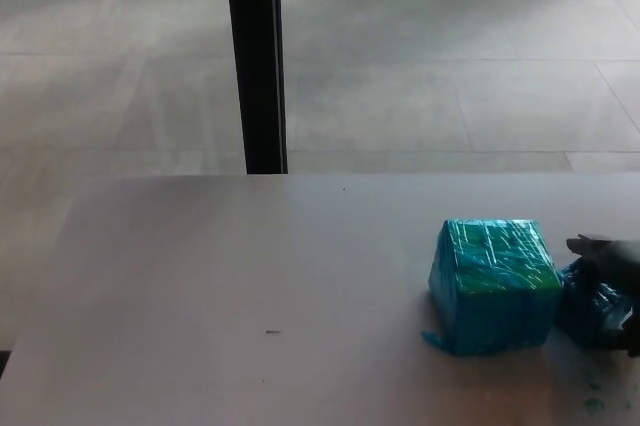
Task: The robot uses its right hand to pick up the small cube kept on the middle on the desk and place it on the bigger cube kept next to it
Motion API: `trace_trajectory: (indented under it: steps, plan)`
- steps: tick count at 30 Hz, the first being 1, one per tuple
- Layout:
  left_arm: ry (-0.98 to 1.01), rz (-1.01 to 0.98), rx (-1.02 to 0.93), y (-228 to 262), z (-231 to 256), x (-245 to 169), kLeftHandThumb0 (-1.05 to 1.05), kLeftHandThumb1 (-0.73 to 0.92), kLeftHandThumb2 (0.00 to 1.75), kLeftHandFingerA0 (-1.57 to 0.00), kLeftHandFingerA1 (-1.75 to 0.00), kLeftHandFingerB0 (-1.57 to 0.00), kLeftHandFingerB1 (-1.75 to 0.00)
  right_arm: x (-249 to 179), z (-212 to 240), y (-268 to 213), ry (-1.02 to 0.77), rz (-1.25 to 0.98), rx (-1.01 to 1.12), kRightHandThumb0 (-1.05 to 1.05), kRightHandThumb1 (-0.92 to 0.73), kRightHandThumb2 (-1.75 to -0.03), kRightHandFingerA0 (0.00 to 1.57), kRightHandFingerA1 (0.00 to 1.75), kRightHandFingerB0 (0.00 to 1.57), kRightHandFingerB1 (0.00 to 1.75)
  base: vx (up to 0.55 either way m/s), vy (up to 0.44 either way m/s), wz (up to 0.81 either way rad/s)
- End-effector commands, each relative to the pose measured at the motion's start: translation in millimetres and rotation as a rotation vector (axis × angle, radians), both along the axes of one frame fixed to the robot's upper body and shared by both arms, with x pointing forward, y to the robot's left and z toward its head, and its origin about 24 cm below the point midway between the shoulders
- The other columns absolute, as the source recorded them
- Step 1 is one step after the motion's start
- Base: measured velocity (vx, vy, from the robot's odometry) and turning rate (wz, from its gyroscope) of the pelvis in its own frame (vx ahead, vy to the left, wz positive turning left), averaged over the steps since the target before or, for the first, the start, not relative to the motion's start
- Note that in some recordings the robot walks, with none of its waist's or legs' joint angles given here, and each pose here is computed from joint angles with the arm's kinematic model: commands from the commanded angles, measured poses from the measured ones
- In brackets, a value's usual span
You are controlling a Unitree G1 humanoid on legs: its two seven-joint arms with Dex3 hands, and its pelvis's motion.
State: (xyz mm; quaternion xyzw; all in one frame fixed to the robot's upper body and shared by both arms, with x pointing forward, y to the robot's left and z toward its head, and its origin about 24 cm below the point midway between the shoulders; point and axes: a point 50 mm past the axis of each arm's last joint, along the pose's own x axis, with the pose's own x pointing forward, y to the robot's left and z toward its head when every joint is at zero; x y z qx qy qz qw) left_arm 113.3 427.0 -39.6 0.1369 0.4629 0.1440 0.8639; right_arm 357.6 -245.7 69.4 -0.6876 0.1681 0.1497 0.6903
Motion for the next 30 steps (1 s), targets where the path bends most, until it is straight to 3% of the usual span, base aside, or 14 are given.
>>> trace_trajectory:
  steps: [1, 4, 5, 10, 11, 14, 15, 16, 17, 22, 23, 24, 25, 30]
  plan:
    - [0.015, -0.002, 0.033, 10, 10, -1, -0.70, 0.69, 0.61, -0.51, -0.72, -0.56, -0.57, -17, -36, -2, 0.096, 0.061, -0.201, -0.30, -0.78, -0.69, 0.71, 1.53, 0.79, 0.59, 0.00, 0.000, 0.00]
    - [0.017, -0.013, 0.045, 10, 10, -1, -0.69, 0.57, 1.02, -0.45, -0.69, -0.48, -0.62, -17, -34, -7, 0.079, 0.071, -0.262, -0.36, -0.84, -0.70, 0.76, 1.63, 0.68, 0.56, 0.00, 0.000, 0.00]
    - [0.020, -0.016, 0.053, 10, 10, -1, -0.69, 0.72, 0.61, -0.42, -0.62, -0.49, -0.48, -17, -33, -10, 0.081, 0.072, -0.270, -0.37, -0.84, -0.69, 0.71, 1.53, 0.63, 0.57, 0.00, 0.000, 0.00]
    - [0.031, -0.029, 0.052, 10, 10, -1, -0.72, 0.71, 0.61, -0.44, -0.59, -0.56, -0.49, -21, -31, -16, 0.054, 0.104, -0.250, -0.38, -0.83, -0.68, 0.73, 1.49, 0.65, 0.55, 0.00, 0.000, 0.00]
    - [0.020, -0.016, 0.036, 9, 9, -2, -0.68, 0.56, 1.02, -0.43, -0.66, -0.54, -0.64, -21, -28, -18, 0.019, 0.121, -0.207, -0.33, -0.83, -0.71, 0.78, 1.64, 0.73, 0.73, 0.00, 0.000, 0.00]
    - [0.018, -0.010, 0.034, 9, 9, -2, -0.70, 0.56, 1.01, -0.41, -0.65, -0.50, -0.61, -22, -25, -19, -0.005, 0.134, -0.186, -0.33, -0.85, -0.65, 0.74, 1.72, 0.75, 0.70, 0.00, 0.000, 0.00]
    - [0.023, -0.006, 0.040, 9, 8, -3, -0.69, 0.70, 0.61, -0.43, -0.57, -0.51, -0.46, -23, -23, -20, -0.035, 0.155, -0.162, -0.32, -0.81, -0.66, 0.76, 1.67, 0.74, 0.52, 0.00, 0.000, 0.00]
    - [0.025, -0.006, 0.041, 9, 8, -2, -0.69, 0.57, 1.01, -0.42, -0.64, -0.50, -0.60, -24, -22, -20, -0.066, 0.180, -0.145, -0.30, -0.75, -0.67, 0.79, 1.63, 0.80, 0.57, 0.00, 0.000, 0.00]
    - [0.031, -0.001, 0.039, 9, 8, -2, -0.70, 0.70, 0.61, -0.43, -0.59, -0.52, -0.47, -24, -21, -21, -0.079, 0.188, -0.133, -0.31, -0.74, -0.67, 0.77, 1.61, 0.80, 0.63, 0.00, 0.000, 0.00]
    - [0.018, -0.006, 0.049, 9, 9, -2, -0.73, 0.69, 0.62, -0.54, -0.69, -0.65, -0.60, -24, -17, -21, -0.130, 0.217, -0.079, -0.27, -0.77, -0.72, 0.78, 1.68, 0.74, 1.22, 0.00, 0.000, 0.00]
    - [0.018, -0.009, 0.039, 10, 10, -1, -0.69, 0.56, 1.02, -0.40, -0.66, -0.50, -0.63, -24, -16, -21, -0.146, 0.215, -0.058, -0.30, -0.76, -0.71, 0.78, 1.55, 0.79, 0.62, 0.00, 0.000, 0.00]
    - [0.020, -0.011, 0.036, 10, 10, -1, -0.69, 0.56, 1.02, -0.40, -0.66, -0.50, -0.63, -24, -15, -21, -0.152, 0.215, -0.051, -0.30, -0.76, -0.71, 0.78, 1.55, 0.79, 0.62, 0.00, 0.000, 0.00]
    - [0.026, -0.010, 0.046, 10, 9, -1, -0.71, 0.70, 0.61, -0.44, -0.63, -0.56, -0.51, -24, -14, -21, -0.170, 0.220, -0.039, -0.28, -0.74, -0.72, 0.79, 1.55, 0.81, 0.79, 0.00, 0.000, 0.00]
    - [0.013, -0.002, 0.038, 10, 9, -3, -0.71, 0.70, 0.61, -0.45, -0.61, -0.55, -0.51, -24, -4, -22, -0.258, 0.233, 0.041, -0.22, -0.69, -0.82, 0.77, 1.72, 0.70, 1.51, 0.00, 0.000, 0.00]
